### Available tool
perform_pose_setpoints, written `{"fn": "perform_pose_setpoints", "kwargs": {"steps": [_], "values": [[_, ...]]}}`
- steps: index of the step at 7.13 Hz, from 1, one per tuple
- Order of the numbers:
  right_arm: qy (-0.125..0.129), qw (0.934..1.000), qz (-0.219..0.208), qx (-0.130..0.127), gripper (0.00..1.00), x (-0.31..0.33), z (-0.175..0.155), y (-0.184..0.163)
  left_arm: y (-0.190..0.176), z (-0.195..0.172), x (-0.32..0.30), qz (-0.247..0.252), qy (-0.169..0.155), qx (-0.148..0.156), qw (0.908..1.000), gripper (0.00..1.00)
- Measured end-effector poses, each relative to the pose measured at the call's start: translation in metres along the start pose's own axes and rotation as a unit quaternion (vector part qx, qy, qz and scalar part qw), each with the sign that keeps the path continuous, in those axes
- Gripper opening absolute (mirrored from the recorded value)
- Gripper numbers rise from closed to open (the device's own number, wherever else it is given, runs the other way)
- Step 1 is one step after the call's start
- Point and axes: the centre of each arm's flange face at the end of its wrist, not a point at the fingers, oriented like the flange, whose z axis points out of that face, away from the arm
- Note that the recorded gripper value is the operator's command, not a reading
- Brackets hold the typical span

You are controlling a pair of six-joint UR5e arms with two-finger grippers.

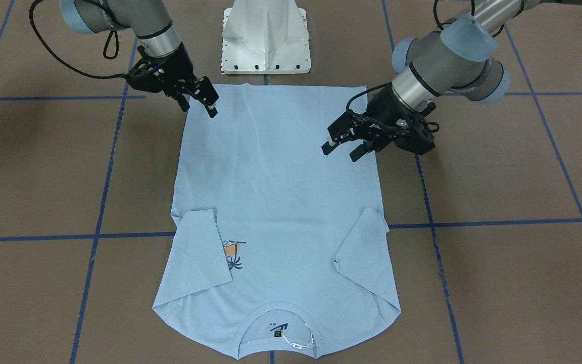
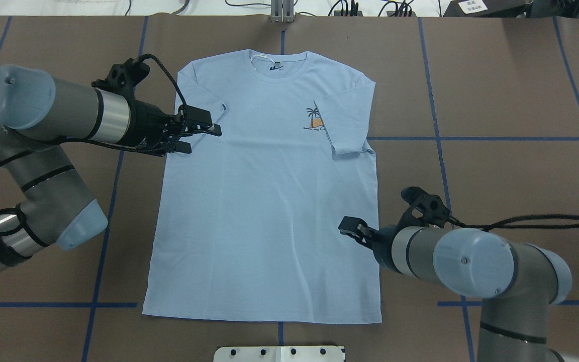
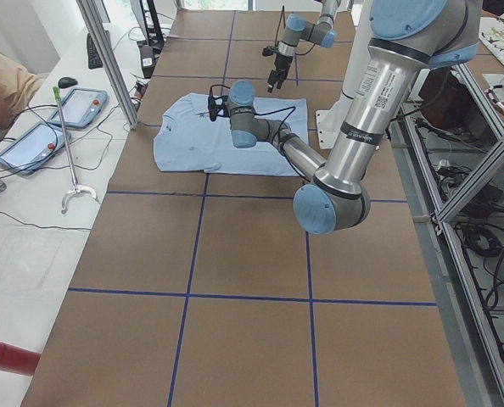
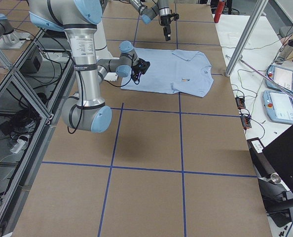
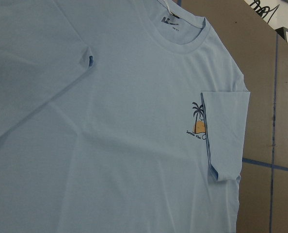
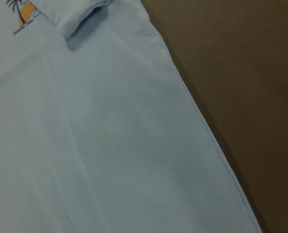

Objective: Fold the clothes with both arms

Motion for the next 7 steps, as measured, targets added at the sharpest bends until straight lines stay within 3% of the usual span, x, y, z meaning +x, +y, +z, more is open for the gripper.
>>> {"fn": "perform_pose_setpoints", "kwargs": {"steps": [2,7], "values": [[0.049,0.9982,0.017,0.029,1.00,0.023,-0.001,0.031,0.003,-0.004,-0.001,0.001,0.001,0.001,1.0000,0.92],[0.089,0.9936,0.023,0.067,0.98,0.052,-0.007,0.090,0.000,-0.004,-0.005,-0.007,-0.002,0.003,1.0000,0.95]]}}
